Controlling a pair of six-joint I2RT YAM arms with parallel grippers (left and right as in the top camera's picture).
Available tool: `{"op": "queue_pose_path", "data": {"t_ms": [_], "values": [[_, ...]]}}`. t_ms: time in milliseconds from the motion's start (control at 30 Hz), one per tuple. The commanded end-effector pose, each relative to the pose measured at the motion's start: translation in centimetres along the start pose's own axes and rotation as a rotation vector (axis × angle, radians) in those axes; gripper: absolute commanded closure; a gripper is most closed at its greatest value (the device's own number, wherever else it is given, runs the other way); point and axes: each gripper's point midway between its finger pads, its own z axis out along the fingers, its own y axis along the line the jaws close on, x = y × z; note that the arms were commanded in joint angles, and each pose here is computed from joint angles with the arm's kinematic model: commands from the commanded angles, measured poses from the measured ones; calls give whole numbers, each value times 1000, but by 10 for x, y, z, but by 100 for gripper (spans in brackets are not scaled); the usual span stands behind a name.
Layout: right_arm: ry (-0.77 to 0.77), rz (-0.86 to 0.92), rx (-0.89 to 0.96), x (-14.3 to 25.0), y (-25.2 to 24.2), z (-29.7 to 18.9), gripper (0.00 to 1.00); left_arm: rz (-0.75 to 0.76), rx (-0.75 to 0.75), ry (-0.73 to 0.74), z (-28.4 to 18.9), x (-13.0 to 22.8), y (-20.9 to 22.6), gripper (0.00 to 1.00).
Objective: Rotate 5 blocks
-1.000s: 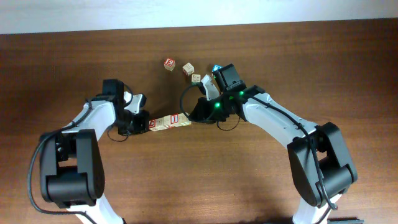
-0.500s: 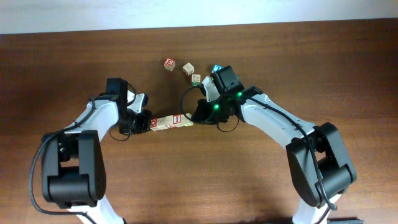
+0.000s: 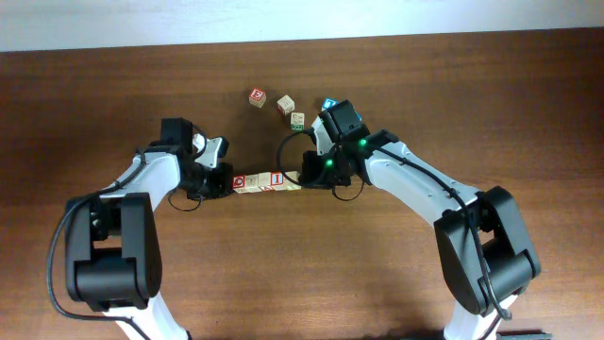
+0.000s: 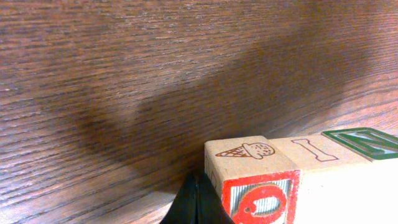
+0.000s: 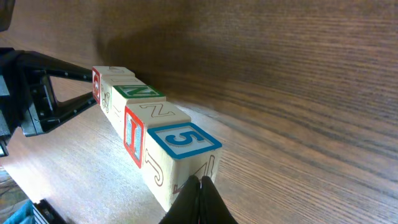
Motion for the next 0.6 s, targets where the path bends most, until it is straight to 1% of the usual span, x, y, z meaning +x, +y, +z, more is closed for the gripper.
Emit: {"op": "queue_pose_path", "data": {"t_ms": [0,133,267,400,500,567], "values": [[107,-79,-164,25,53,12,96,35,324,123,22,34,-70,100],[122,-57,-139,27,45,21,96,40,325,128,23,35,-72,100],[123,-40,-104,27,35,28,96,72,329,152,28,41,-84,100],[102,-24,-34,24,23,29,96,95,332,169,32,46,-93,100],[71,-2,52,20,7,30,96,95,332,172,32,47,-93,100],[62,-2,70,19,4,30,96,88,331,173,32,47,-93,100]]}}
